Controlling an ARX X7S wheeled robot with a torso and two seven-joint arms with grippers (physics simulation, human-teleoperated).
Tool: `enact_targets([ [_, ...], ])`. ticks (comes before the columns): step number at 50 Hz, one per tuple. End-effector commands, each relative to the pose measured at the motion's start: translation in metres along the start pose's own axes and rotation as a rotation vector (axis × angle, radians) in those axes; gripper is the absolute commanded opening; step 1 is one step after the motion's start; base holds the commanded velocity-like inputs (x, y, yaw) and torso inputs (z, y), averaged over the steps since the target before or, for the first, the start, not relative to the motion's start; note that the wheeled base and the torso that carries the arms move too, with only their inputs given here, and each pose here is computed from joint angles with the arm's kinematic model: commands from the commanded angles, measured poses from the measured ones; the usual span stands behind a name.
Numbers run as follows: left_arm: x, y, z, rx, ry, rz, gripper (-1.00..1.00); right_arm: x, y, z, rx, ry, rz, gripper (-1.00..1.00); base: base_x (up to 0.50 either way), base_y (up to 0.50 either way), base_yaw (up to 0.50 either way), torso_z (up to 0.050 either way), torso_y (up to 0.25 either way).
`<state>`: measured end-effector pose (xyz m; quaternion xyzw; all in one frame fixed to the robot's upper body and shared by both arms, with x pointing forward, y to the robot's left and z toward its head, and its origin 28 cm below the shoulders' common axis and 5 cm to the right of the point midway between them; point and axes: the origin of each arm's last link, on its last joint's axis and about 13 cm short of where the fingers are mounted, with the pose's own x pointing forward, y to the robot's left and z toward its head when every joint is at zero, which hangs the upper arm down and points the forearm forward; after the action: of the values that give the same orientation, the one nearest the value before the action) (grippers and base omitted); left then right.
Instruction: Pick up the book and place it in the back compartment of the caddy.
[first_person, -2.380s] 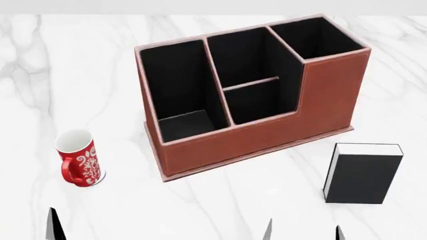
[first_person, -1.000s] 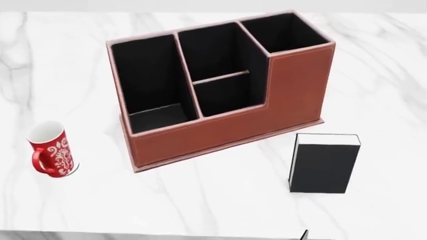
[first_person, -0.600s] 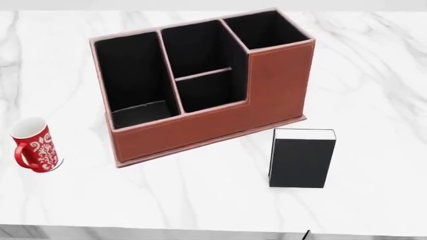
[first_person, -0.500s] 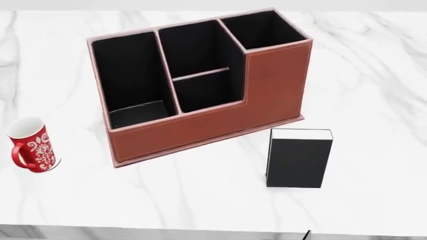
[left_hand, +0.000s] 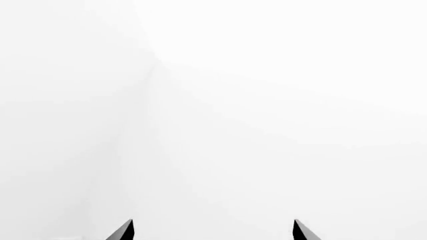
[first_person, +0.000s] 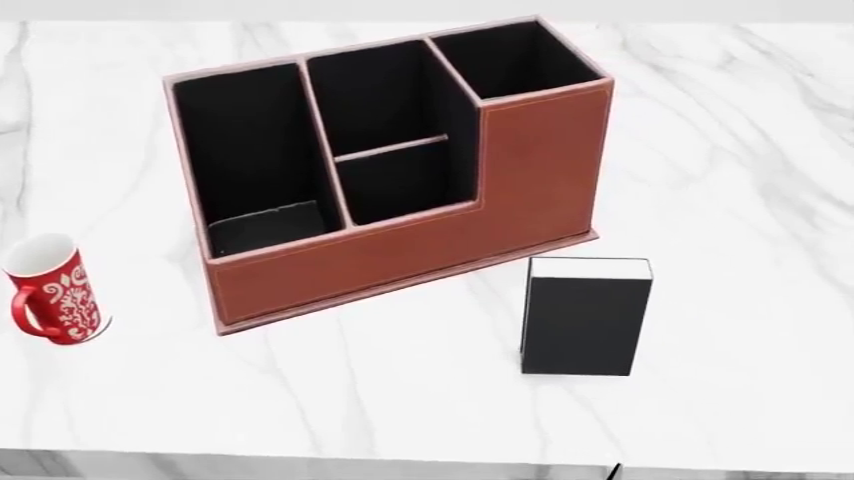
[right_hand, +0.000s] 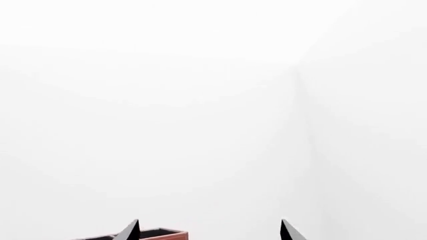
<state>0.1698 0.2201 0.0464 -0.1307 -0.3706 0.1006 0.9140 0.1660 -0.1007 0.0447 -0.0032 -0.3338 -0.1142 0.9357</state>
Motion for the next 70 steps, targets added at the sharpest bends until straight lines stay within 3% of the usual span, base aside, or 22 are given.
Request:
enact_targets([
  [1,0.0002,0.0001,0.0001,-0.001,-0.001,0.002,1.0,-0.0008,0.0,0.0003,0.007,-0.011,0.01,1.0,0.0,-0.02,0.0,0.0,0.0],
  [70,0.0005,0.0005,0.0002,0.0,0.001,0.003,1.0,-0.0021,0.0004,-0.0007,0.014,-0.02,0.021,1.0,0.08,-0.05,0.0,0.0,0.0],
])
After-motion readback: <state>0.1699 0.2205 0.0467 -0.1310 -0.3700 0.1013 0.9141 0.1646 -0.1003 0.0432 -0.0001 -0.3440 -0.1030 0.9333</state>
